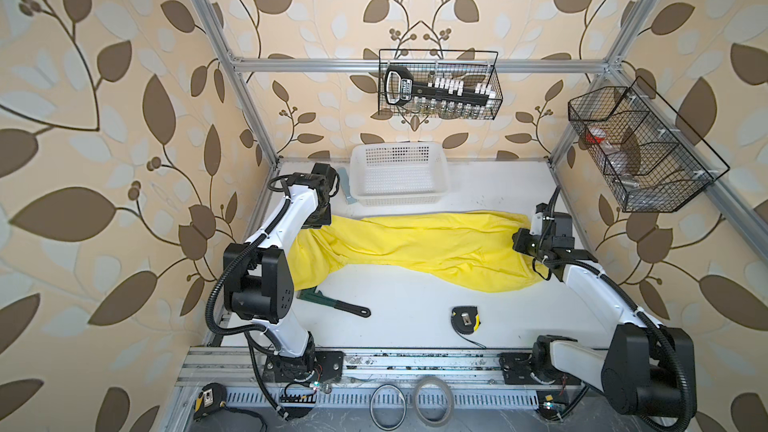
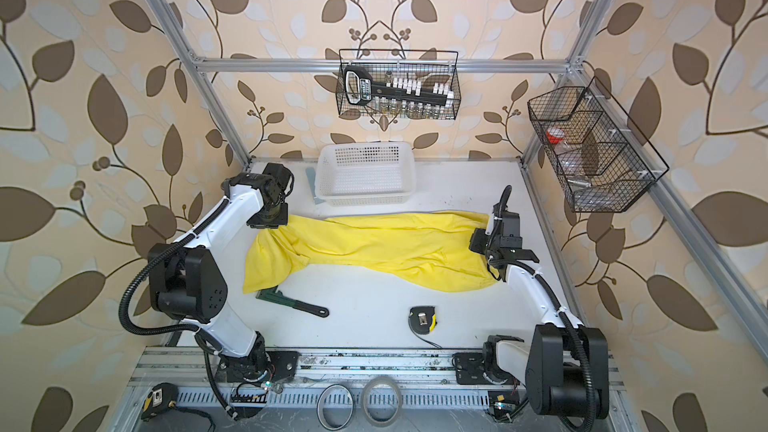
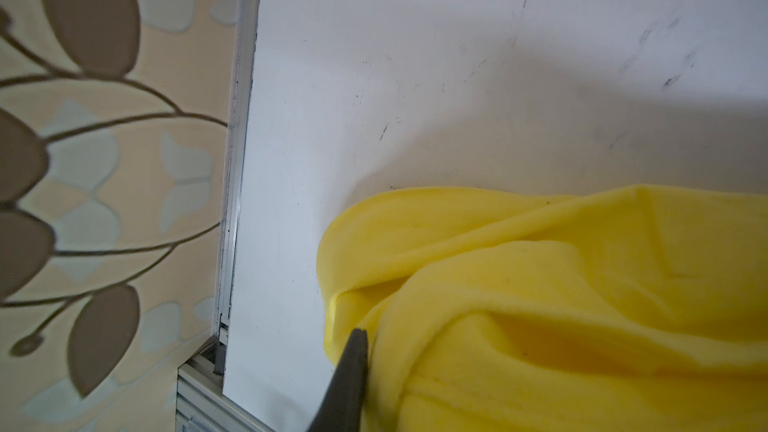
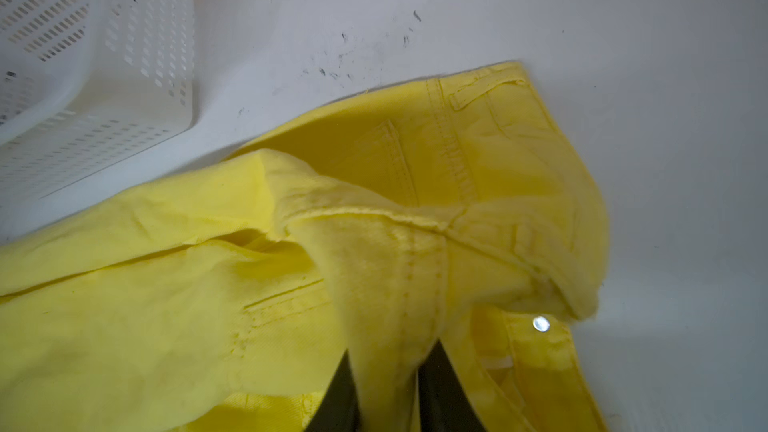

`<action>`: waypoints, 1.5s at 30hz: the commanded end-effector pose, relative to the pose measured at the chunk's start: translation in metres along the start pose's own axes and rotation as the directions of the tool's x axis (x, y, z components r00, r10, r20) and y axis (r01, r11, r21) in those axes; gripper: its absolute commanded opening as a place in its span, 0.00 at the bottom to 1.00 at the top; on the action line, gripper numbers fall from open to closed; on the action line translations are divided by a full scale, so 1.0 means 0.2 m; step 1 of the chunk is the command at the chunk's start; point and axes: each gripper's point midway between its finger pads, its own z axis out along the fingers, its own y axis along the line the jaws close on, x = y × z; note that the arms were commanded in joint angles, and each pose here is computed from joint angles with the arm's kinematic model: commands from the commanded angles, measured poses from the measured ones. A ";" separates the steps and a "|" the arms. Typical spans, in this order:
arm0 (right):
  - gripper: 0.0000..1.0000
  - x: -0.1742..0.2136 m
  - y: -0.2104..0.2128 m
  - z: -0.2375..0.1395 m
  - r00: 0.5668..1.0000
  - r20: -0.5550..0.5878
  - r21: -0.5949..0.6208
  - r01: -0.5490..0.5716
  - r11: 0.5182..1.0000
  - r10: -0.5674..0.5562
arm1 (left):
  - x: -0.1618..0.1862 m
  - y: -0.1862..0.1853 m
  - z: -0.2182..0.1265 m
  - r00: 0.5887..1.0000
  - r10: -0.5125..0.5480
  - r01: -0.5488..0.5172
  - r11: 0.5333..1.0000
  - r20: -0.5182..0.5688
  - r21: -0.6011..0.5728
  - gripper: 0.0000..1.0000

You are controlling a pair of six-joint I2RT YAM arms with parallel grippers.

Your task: Fold and stack the trousers

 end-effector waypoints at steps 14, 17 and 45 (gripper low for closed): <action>0.98 -0.04 -0.21 -0.30 0.964 0.127 0.122 -0.251 0.960 0.235 | 0.03 -0.04 -0.29 0.992 -0.086 0.061 0.966 0.092 0.252 0.75; 0.98 0.05 -0.19 -0.31 0.944 0.078 0.117 -0.329 0.937 0.322 | 0.10 -0.08 -0.37 0.990 -0.096 0.052 0.933 0.108 0.356 0.82; 0.56 0.61 -0.37 -0.19 0.769 -0.028 0.363 -0.587 0.723 0.639 | 0.45 -0.60 -0.12 0.848 -0.504 0.499 0.647 -0.168 0.576 0.89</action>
